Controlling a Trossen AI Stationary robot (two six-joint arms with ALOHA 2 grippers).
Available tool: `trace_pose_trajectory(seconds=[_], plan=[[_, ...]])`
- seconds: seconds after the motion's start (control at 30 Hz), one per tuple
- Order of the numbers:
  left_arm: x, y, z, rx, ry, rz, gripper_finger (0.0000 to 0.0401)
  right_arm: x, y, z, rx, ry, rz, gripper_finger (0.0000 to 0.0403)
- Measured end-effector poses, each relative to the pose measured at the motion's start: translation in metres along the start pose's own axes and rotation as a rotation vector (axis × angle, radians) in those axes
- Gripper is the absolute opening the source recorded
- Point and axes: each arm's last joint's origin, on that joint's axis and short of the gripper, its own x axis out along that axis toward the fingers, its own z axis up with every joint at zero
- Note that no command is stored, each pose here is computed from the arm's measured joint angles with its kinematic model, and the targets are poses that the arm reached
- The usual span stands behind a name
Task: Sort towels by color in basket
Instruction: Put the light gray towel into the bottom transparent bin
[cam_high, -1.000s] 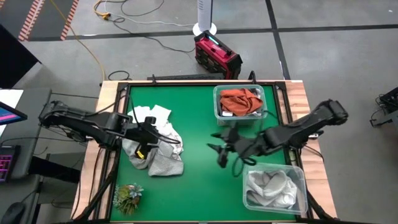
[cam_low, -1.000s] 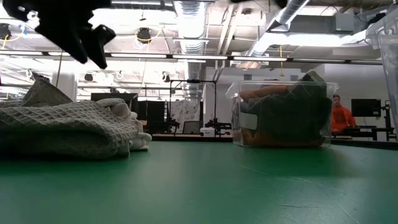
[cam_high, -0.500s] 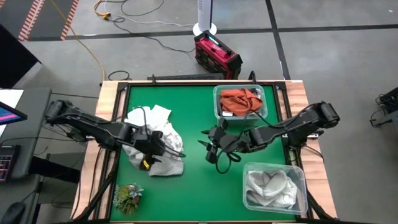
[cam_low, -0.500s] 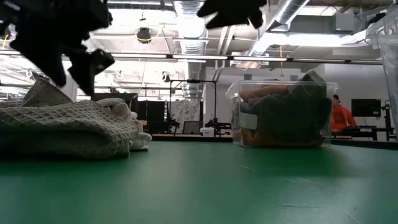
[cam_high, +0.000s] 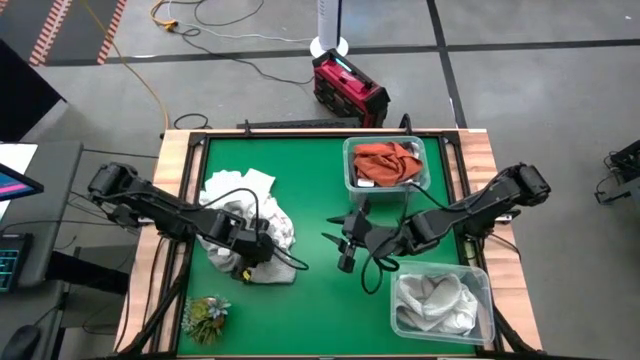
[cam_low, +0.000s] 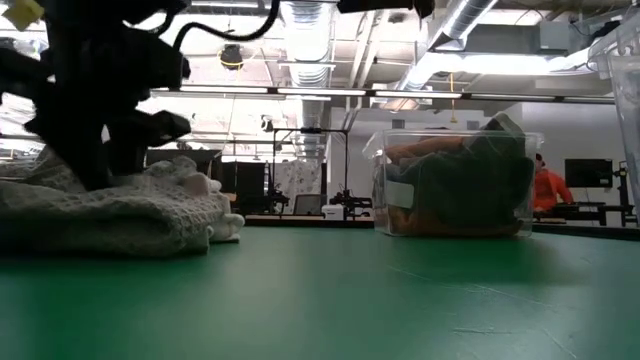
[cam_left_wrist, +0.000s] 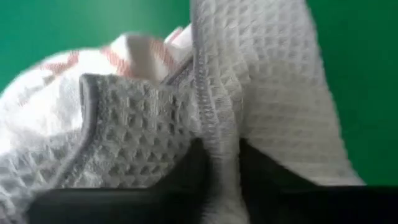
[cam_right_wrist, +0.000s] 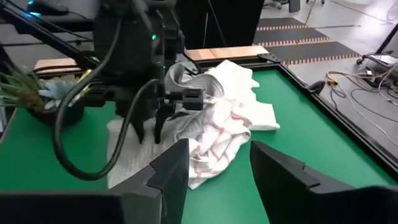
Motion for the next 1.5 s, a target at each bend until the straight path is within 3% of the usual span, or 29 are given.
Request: trace_pose_trajectory(seconds=[0.07,0.1,0.23,0.4,0.57,0.73,1.03,1.4,1.5], plan=[[-0.007,0.000,0.005,0.009,-0.024,-0.011,0.0023,-0.002,0.003,-0.001,-0.014,-0.001,0.010,0.0195],[-0.011,0.000,0.007,0.011,-0.041,-0.011,0.0016,-0.003,0.005,-0.001,-0.022,-0.001,0.016,0.0194],[-0.039,0.002,0.020,0.040,-0.159,0.024,0.0006,-0.006,0.009,-0.003,-0.041,0.002,0.029,0.0193],[-0.086,0.008,0.030,0.042,-0.338,0.151,0.0005,-0.006,0.012,-0.003,-0.039,-0.007,0.040,0.0193],[-0.113,0.015,0.038,0.065,-0.515,0.280,0.0005,0.012,0.029,-0.003,-0.124,-0.128,0.062,0.0204],[-0.125,0.018,0.052,0.134,-0.694,0.294,0.0006,0.030,0.033,0.001,-0.201,-0.261,0.031,0.0227],[-0.140,0.016,0.071,0.249,-0.954,0.300,0.0007,0.045,0.023,0.002,-0.153,-0.287,-0.007,0.0240],[-0.164,0.017,0.082,0.221,-1.225,0.353,0.0007,0.046,0.026,0.005,-0.122,-0.340,0.041,0.0237],[-0.169,0.017,0.084,0.221,-1.276,0.369,0.0007,0.046,0.026,0.006,-0.119,-0.352,0.043,0.0211]])
